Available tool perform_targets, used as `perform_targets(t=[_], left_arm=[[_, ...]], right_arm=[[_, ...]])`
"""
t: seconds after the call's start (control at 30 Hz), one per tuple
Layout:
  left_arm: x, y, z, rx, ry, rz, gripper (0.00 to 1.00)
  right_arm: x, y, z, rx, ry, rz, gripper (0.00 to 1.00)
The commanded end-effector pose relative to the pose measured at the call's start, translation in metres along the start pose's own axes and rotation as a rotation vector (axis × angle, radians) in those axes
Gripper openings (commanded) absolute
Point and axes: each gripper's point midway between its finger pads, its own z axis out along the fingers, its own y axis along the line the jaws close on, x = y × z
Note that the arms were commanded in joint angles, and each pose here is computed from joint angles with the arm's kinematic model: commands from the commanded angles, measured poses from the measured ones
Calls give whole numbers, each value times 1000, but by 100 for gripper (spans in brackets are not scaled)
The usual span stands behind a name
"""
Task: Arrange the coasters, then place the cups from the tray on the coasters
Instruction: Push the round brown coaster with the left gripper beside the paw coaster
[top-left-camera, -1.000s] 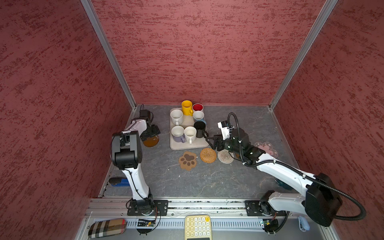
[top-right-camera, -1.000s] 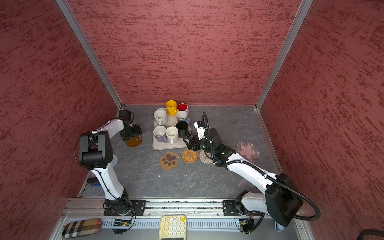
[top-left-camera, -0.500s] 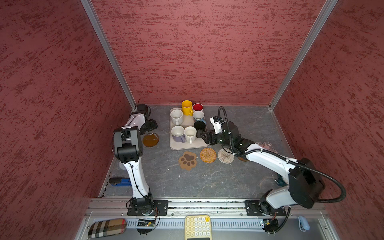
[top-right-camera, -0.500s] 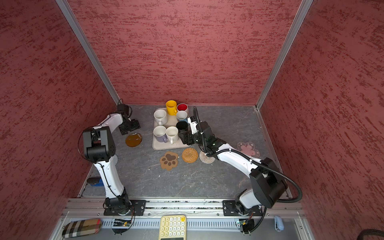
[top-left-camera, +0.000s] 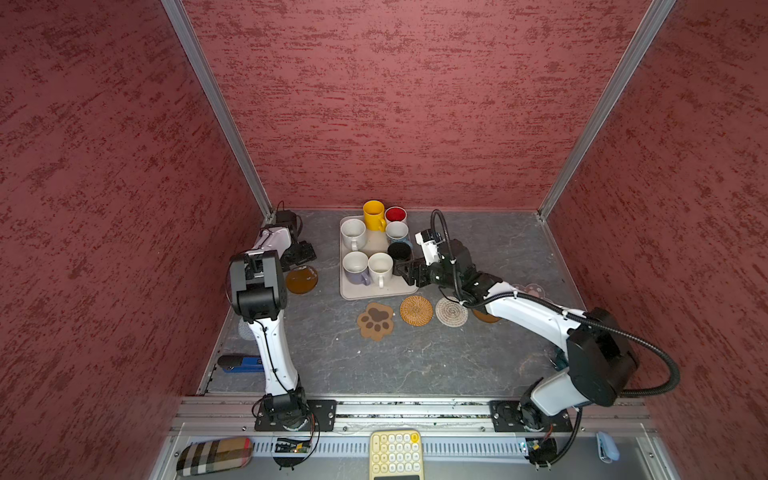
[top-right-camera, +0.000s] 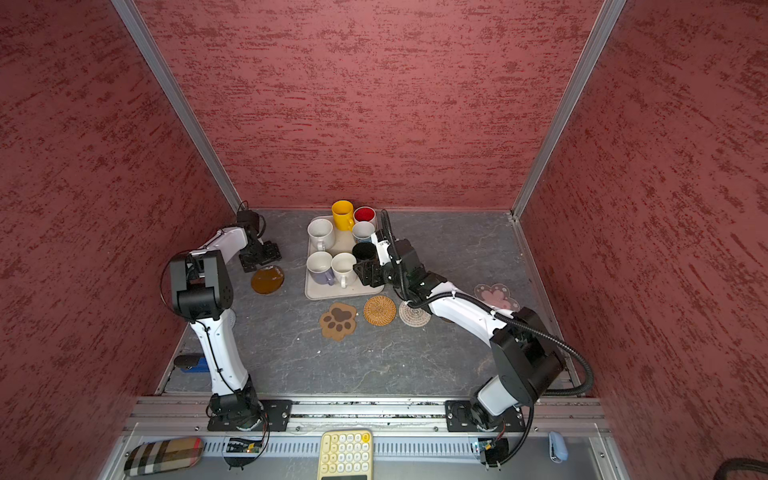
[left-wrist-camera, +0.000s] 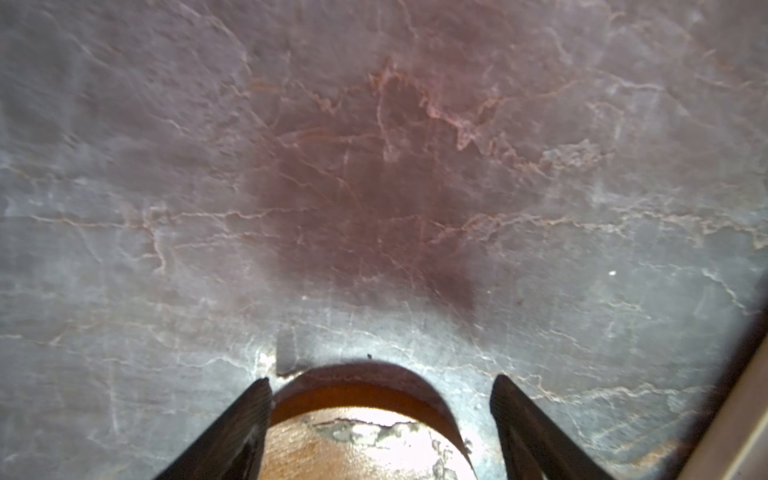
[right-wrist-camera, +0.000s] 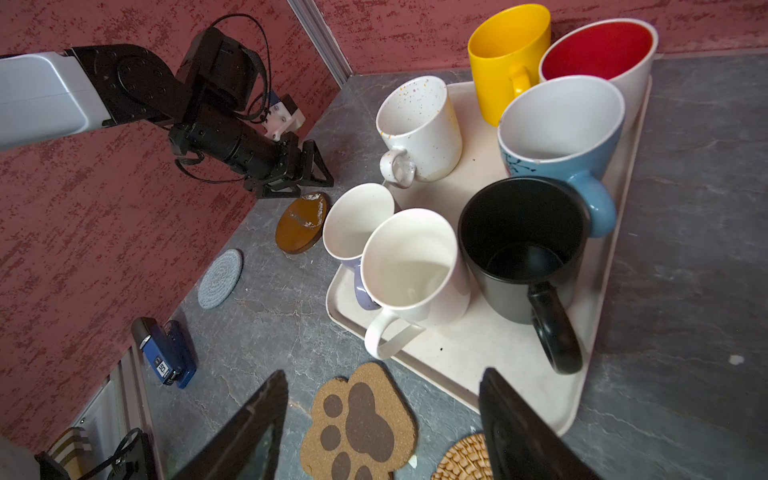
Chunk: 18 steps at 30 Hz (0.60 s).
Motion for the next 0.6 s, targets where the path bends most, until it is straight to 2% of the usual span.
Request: perform_targets(t=[0.0,0.57], left_arm=[[9,3,11,-10,29,-1,83],[38,3,-1,1,20,6,82]], right_arm=[[-13,12,-8,-32,-42,-29,73],[-4,11,-29,-30,-70,-2,73]])
